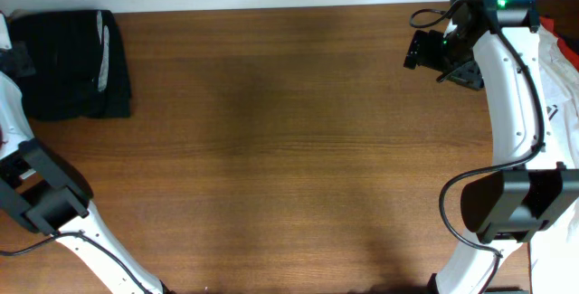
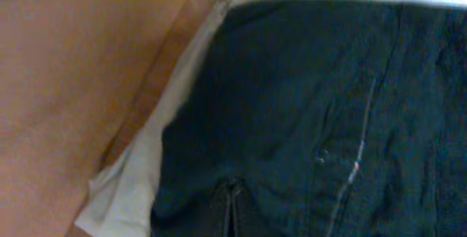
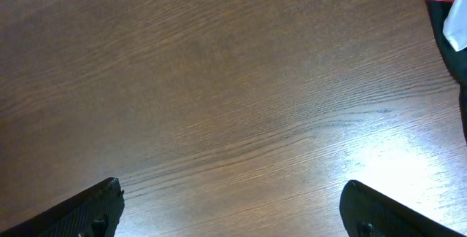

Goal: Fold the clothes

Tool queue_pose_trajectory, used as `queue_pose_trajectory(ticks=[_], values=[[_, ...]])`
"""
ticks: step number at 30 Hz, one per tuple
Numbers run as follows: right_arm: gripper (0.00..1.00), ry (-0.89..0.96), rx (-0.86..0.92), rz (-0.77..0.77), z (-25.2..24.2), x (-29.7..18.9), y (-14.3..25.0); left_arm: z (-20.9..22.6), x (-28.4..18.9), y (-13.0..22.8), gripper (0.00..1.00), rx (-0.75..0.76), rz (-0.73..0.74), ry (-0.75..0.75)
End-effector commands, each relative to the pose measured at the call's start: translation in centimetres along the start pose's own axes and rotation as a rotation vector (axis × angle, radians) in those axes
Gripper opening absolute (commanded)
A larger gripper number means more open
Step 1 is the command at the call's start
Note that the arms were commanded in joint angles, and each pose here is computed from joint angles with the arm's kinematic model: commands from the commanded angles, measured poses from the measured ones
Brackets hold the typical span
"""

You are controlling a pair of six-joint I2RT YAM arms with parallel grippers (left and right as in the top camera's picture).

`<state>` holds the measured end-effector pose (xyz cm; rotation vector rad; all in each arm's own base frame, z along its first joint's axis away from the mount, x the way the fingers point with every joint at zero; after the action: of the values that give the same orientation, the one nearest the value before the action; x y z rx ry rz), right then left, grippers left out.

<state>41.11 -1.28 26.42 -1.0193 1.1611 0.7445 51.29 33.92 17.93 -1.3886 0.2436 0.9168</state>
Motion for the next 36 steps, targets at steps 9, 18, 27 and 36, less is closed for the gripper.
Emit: queue_pose_trajectory(ticks=[9, 18, 27, 36], values=[[0.99, 0.002, 0.011, -0.003, -0.1, 0.0, -0.1, -0.4, 6.5, 4.6, 0.24, -0.119, 0.04, 0.015], [0.99, 0.002, 0.011, -0.003, -0.1, 0.0, -0.1, -1.9, -20.6, -12.0, 0.99, -0.114, -0.407, 0.469], [0.99, -0.016, -0.021, -0.024, 1.1, -1.1, 0.5, -3.6, -22.5, -9.5, 0.99, -0.162, -0.256, 0.594], [0.99, -0.263, -0.305, -0.354, 6.5, -17.5, 11.4, -3.6, -22.5, -9.5, 0.99, -0.162, -0.256, 0.594]])
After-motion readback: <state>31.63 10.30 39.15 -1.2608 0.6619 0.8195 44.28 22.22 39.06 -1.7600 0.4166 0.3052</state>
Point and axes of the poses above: each gripper's point midway between its finger pads, its own x axis out along the fingers, its own z axis along the line the jaws close on, y = z × x, the point moved 6 cm from there along -x, back along the fingers
